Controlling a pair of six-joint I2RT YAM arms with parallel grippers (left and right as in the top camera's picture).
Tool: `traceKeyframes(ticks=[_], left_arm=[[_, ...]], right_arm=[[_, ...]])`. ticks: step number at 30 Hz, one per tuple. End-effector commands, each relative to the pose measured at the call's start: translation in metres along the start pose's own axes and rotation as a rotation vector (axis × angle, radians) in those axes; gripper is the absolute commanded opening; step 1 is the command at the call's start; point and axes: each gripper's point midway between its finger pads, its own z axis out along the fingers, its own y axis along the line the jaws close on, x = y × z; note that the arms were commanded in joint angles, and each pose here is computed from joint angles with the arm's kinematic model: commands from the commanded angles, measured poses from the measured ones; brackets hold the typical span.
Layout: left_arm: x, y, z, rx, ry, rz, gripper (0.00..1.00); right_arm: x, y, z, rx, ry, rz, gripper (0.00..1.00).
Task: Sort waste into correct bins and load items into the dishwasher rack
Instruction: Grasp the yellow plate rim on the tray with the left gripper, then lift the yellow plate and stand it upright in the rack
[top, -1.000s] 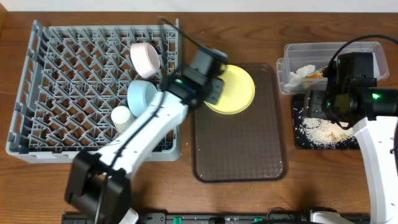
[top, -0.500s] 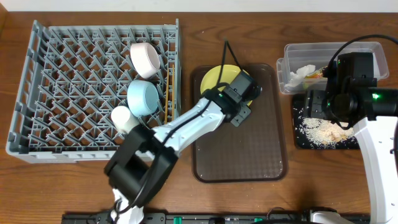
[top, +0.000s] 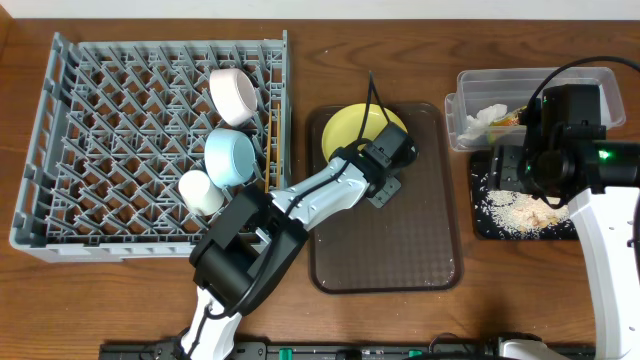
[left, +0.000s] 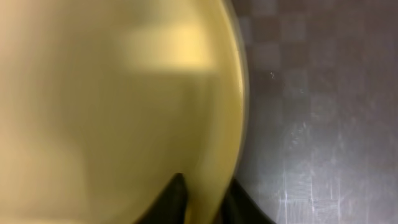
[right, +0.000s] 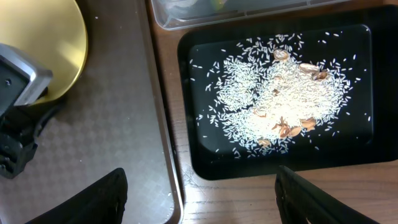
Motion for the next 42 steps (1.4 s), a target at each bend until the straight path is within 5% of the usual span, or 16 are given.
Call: traceKeyframes(ticks=[1, 11, 21, 28, 42], left_arm=[[0.006, 0.002, 0.008, -0.01, 0.03, 0.01, 0.11], [-0.004, 0.002, -0.022, 0.0, -0.002, -0.013, 0.06], [-0.052, 0.012, -0.14, -0.014, -0.259, -0.041, 0.06], [-0.063, 0.053, -0.213, -0.029, -0.421, -0.3, 0.06], [-0.038, 0.132, -0.289, 0.636, -0.557, -0.654, 0.06]], right_arm=[[-0.004, -0.002, -0.005, 0.003, -0.017, -0.003, 0.74], [-0.005, -0.002, -0.005, 0.004, -0.018, -0.003, 0.74], [-0.005, -0.002, -0.005, 0.003, -0.021, -0.003, 0.74], [-0.005, -0.002, -0.005, 0.003, -0.021, -0.003, 0.73], [-0.004, -0.002, -0.005, 0.003, -0.018, -0.003, 0.74]])
